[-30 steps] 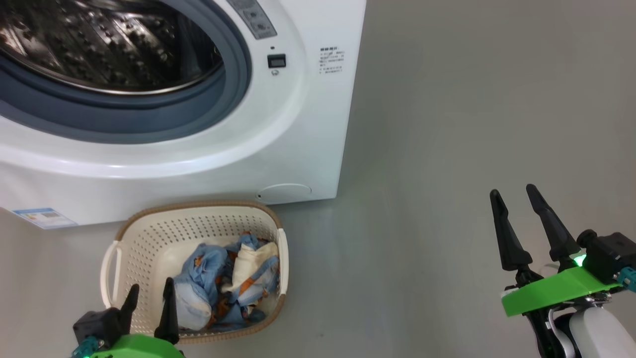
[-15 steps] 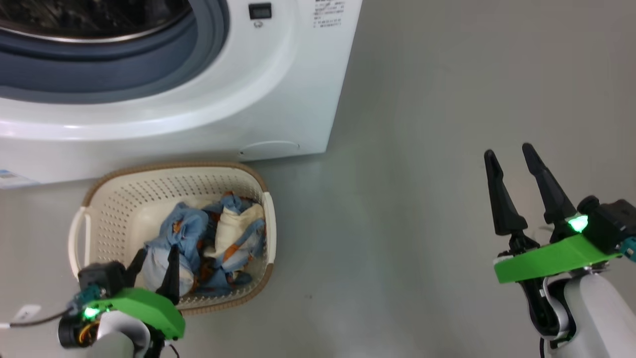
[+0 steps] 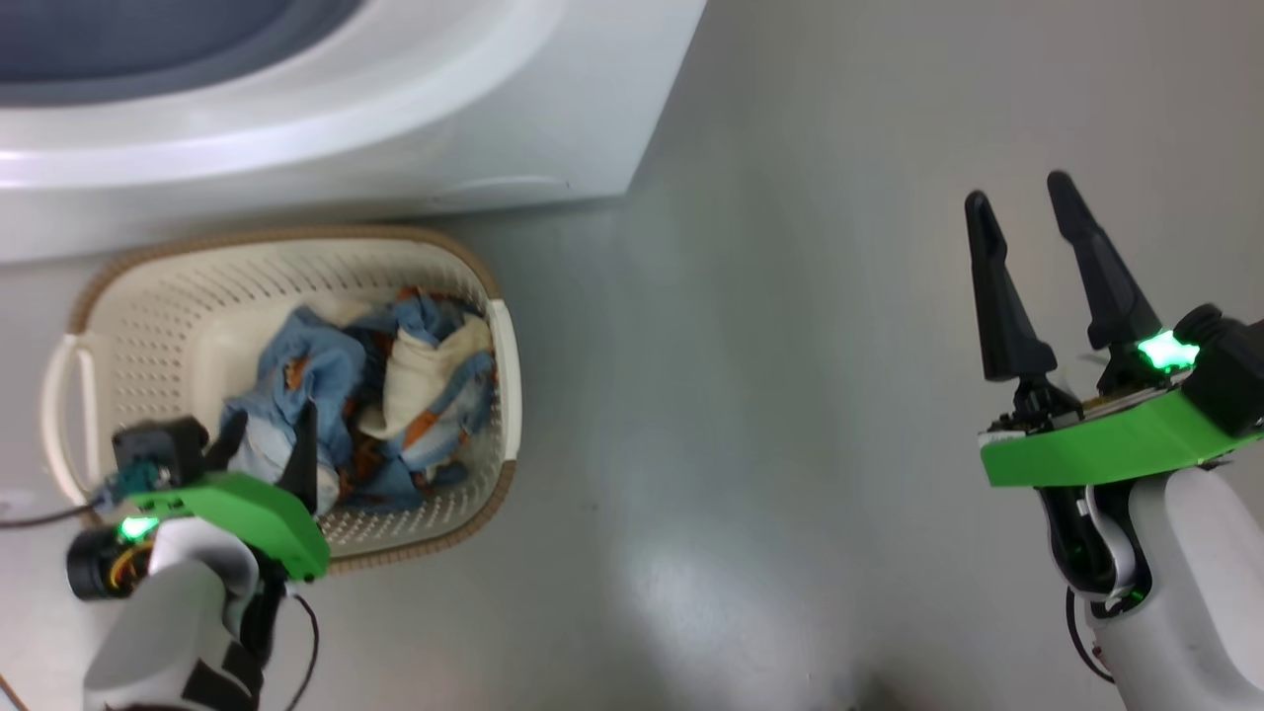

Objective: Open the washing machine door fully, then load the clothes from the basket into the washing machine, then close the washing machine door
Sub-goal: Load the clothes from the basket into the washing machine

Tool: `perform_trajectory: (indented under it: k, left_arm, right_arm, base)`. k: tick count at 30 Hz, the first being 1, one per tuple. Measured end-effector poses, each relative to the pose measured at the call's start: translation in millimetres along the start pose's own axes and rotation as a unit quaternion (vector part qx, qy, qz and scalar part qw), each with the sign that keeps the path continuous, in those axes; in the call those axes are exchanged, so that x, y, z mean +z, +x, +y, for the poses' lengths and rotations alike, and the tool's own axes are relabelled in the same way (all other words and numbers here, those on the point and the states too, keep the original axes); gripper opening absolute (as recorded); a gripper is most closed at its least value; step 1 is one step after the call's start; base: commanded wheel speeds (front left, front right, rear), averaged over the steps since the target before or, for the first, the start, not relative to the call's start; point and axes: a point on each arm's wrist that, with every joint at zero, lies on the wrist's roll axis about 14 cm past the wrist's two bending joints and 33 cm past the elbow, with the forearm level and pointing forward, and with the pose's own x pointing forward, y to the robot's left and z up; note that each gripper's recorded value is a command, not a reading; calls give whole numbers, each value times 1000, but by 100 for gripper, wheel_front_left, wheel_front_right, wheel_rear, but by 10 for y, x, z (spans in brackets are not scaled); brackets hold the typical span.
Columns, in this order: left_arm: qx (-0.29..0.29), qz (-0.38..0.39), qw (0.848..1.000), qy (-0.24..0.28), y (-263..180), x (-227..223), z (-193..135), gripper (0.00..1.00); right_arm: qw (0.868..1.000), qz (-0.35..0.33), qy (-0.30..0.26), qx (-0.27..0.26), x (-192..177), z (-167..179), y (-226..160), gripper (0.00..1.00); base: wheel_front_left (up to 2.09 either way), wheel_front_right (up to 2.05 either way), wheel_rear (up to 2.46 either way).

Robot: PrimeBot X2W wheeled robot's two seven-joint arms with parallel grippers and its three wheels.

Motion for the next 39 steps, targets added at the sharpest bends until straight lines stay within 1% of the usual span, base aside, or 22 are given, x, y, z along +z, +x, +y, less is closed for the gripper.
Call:
perform_trajectory:
  k: [7,15,21,26,33,39]
  left_arm:
    - [8,30,999,8,254,-123,108,100]
    - [13,68,997,20,492,-251,181,100]
    - [17,108,993,35,587,-411,216,100]
    - [16,136,989,55,644,-503,222,100]
    - [10,161,985,66,717,-577,213,100]
    - [13,176,982,73,781,-623,276,100]
  right_arm:
    - [1000,25,-4,-6,-251,-89,75,100]
    - [999,39,-7,-9,-430,-161,164,100]
    - [999,51,-9,-12,-548,-205,173,100]
    - [999,48,-12,-11,-560,-225,224,100]
    - [998,57,-13,-13,-643,-254,220,100]
    - [998,64,-14,-14,-704,-270,207,100]
  base:
    - [0,0,0]
    - [0,0,0]
    - [0,0,0]
    - [0,0,0]
    - [0,0,0]
    - [0,0,0]
